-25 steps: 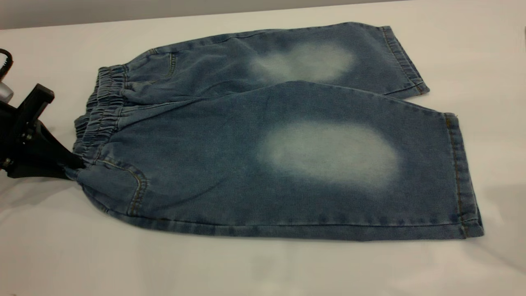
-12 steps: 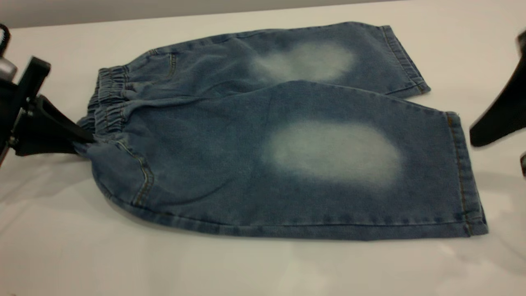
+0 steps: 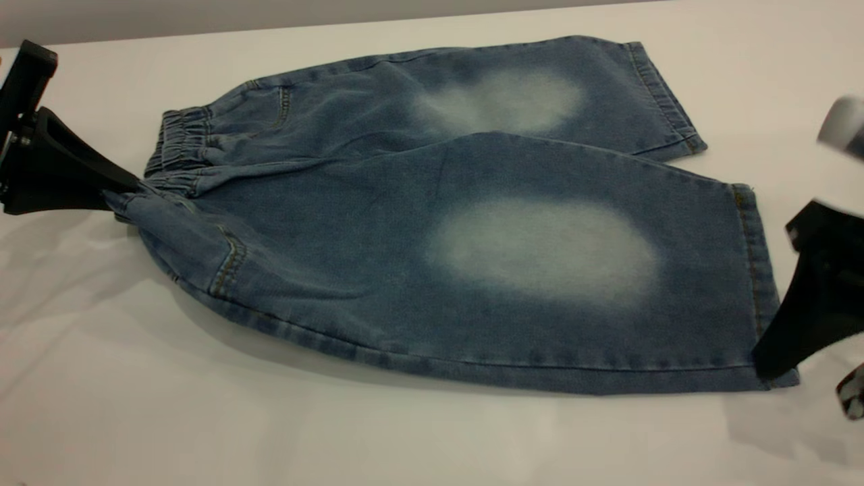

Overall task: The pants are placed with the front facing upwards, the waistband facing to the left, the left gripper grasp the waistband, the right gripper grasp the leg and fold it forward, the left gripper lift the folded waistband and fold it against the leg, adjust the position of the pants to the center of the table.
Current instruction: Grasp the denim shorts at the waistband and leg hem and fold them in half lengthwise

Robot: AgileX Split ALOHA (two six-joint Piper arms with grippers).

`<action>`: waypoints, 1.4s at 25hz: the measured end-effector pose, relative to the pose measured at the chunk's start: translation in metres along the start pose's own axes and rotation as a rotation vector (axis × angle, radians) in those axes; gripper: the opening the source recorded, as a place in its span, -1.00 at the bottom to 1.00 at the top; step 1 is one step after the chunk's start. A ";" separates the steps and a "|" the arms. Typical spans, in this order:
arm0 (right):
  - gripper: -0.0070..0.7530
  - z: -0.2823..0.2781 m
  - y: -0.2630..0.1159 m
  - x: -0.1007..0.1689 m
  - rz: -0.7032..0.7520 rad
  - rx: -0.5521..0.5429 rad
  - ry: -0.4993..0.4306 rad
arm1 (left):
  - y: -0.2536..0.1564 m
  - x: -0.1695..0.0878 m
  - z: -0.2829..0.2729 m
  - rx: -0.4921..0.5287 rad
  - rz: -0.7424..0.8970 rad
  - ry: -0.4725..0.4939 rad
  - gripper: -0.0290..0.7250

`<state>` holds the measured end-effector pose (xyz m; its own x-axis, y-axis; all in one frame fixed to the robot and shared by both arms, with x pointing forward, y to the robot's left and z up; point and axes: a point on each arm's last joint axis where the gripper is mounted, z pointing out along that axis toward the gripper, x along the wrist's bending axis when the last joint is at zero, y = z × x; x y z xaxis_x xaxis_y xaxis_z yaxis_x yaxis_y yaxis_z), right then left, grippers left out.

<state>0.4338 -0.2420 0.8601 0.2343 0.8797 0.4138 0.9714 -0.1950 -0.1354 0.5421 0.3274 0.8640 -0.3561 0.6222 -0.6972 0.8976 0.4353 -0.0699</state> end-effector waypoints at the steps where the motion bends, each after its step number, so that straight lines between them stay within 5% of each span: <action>1: 0.15 0.004 0.000 -0.001 0.005 0.012 0.005 | 0.000 -0.001 0.001 0.003 0.002 -0.001 -0.64; 35: 0.13 0.036 0.028 -0.028 0.053 -0.019 0.083 | -0.003 -0.007 0.006 0.019 0.040 -0.004 -0.64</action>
<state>0.4533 -0.2568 0.8123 0.2866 0.8294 0.4796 0.9580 -0.2491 -0.1419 0.5433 0.3173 0.8646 -0.3184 0.6365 -0.7025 0.9160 0.3974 -0.0552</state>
